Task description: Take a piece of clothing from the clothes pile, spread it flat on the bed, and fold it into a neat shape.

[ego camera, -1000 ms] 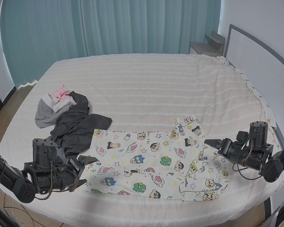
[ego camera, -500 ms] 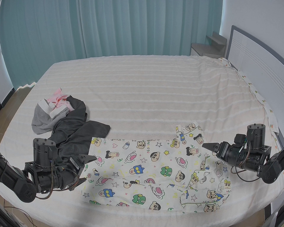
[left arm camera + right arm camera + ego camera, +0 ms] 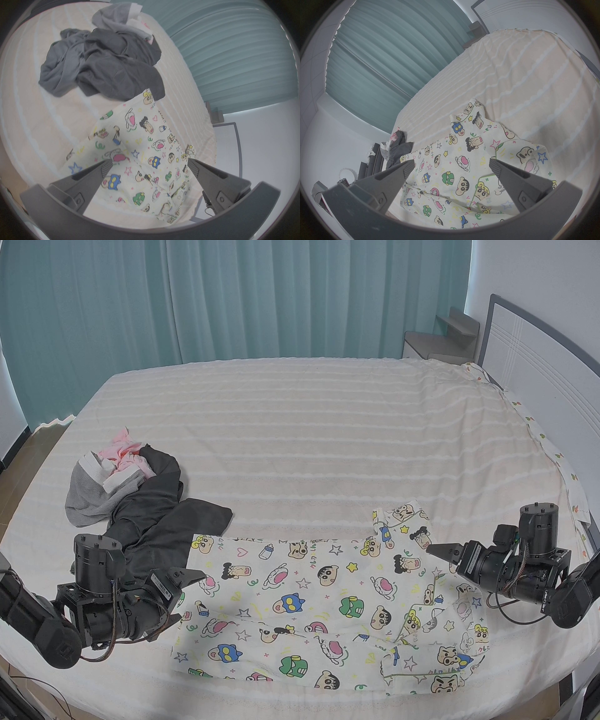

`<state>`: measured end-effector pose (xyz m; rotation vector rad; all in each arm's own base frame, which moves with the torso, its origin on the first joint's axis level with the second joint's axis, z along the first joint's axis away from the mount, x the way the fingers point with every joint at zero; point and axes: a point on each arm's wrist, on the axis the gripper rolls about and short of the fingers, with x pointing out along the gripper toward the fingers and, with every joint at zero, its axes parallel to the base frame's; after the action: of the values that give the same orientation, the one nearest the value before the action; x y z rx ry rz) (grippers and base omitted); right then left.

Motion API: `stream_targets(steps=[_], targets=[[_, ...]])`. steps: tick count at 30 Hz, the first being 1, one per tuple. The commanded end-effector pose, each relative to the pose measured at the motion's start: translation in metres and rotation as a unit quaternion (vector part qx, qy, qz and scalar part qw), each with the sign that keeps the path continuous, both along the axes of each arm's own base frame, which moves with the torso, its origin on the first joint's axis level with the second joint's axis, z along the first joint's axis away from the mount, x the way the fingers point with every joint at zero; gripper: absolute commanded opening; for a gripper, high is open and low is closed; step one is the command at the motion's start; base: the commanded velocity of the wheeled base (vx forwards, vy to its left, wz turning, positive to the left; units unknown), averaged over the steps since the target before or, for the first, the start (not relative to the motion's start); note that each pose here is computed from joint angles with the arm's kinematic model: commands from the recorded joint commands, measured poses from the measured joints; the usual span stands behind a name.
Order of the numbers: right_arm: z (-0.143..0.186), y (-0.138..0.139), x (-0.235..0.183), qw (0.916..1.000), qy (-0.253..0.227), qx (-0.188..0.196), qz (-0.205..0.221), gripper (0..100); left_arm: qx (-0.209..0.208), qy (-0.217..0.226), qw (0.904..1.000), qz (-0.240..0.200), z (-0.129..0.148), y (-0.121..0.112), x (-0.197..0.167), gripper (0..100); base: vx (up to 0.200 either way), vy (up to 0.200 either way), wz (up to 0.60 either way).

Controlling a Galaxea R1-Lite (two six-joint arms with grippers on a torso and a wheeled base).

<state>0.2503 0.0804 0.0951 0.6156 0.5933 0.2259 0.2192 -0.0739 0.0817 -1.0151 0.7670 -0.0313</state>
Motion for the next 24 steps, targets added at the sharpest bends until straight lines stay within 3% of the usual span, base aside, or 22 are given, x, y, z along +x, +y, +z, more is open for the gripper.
stream_targets(steps=[1, 5, 7, 8, 12, 15, 21, 24], targets=[[-0.002, 0.0, 0.001, 1.0, 0.004, -0.001, 0.0, 100, 0.025, -0.024, 0.9994, 0.006, 0.0, 0.001, 0.007, 100, 0.0, 0.0, 0.0], [-0.001, 0.0, 0.001, 1.0, 0.001, 0.0, -0.001, 100, 0.073, -0.081, 0.994, -0.009, 0.006, 0.007, 0.02, 100, 0.0, 0.0, 0.0], [0.0, 0.0, 0.0, 1.0, 0.001, 0.0, 0.0, 100, 0.136, -0.117, 0.9836, -0.018, 0.01, 0.017, 0.044, 100, 0.0, 0.0, 0.0], [0.0, 0.0, 0.0, 1.0, 0.001, 0.0, 0.0, 100, 0.14, -0.119, 0.9828, -0.019, 0.01, 0.018, 0.045, 100, 0.0, 0.0, 0.0], [0.001, 0.0, -0.001, 1.0, -0.003, 0.0, 0.0, 100, 0.263, -0.143, 0.9529, -0.049, -0.009, 0.039, 0.099, 100, 0.0, 0.0, 0.0], [0.001, -0.001, -0.001, 1.0, -0.003, 0.0, -0.001, 100, 0.316, -0.15, 0.9336, -0.078, -0.021, 0.043, 0.119, 100, 0.0, 0.0, 0.0], [0.001, 0.0, -0.001, 1.0, -0.002, 0.001, -0.001, 100, 0.319, -0.111, 0.9349, -0.108, -0.037, 0.036, 0.145, 100, 0.0, 0.0, 0.0], [0.001, -0.001, -0.001, 1.0, -0.001, 0.001, -0.002, 100, 0.314, -0.112, 0.9354, -0.118, -0.034, 0.029, 0.149, 100, 0.0, 0.0, 0.0]])
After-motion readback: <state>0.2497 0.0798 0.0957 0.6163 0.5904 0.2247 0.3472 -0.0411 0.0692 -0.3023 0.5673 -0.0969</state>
